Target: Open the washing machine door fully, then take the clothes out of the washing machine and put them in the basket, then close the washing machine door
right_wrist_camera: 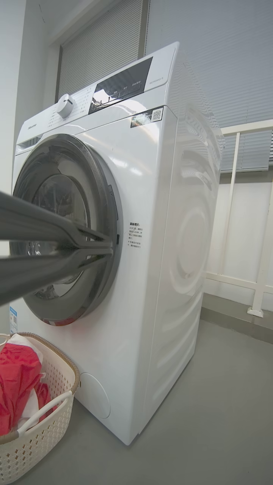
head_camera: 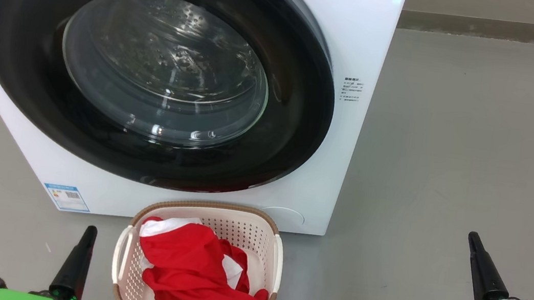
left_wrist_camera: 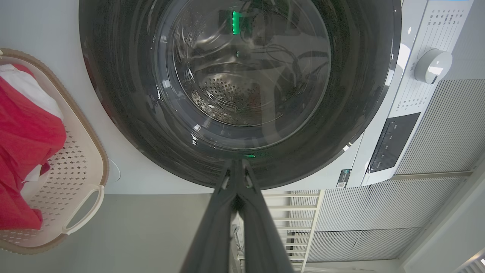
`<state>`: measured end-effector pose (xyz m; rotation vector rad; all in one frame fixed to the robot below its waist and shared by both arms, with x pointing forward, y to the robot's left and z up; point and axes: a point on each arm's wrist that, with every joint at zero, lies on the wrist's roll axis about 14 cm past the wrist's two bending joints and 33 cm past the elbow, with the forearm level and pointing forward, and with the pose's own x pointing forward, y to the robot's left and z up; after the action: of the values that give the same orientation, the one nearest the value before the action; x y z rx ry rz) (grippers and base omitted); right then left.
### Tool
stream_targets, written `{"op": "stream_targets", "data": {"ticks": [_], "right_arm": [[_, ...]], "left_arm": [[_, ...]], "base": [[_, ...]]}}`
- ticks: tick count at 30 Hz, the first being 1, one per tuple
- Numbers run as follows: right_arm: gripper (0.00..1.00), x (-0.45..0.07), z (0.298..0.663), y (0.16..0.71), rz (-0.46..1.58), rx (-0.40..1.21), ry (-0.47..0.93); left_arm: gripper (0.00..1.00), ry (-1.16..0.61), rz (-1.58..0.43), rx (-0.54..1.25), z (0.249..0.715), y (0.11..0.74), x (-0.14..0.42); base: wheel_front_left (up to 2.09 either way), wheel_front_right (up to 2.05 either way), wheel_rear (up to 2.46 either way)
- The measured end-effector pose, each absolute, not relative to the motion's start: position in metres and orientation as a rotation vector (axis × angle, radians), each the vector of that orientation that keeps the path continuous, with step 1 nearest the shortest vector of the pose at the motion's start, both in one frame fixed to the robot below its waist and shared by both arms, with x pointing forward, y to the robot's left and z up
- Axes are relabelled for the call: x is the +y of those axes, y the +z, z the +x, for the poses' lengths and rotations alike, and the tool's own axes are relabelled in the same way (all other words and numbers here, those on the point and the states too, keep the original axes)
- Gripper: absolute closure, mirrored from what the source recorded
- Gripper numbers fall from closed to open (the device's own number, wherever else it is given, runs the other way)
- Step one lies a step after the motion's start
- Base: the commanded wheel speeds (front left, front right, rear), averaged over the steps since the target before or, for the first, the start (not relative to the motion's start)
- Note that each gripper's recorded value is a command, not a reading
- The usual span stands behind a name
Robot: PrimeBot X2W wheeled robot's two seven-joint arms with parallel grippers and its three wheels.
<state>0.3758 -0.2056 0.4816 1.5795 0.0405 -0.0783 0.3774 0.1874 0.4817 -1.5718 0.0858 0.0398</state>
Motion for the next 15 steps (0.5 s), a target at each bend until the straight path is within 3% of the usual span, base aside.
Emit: {"op": "stream_targets", "data": {"ticks": [15], "right_arm": [[1.0,-0.2057,0.3757,0.4816,1.58,0.04,-0.079]], "left_arm": [[1.0,0.04,-1.572,0.086,0.3774,0.4817,0.1874]], "base": [[0.0,0.0,0.0]]}}
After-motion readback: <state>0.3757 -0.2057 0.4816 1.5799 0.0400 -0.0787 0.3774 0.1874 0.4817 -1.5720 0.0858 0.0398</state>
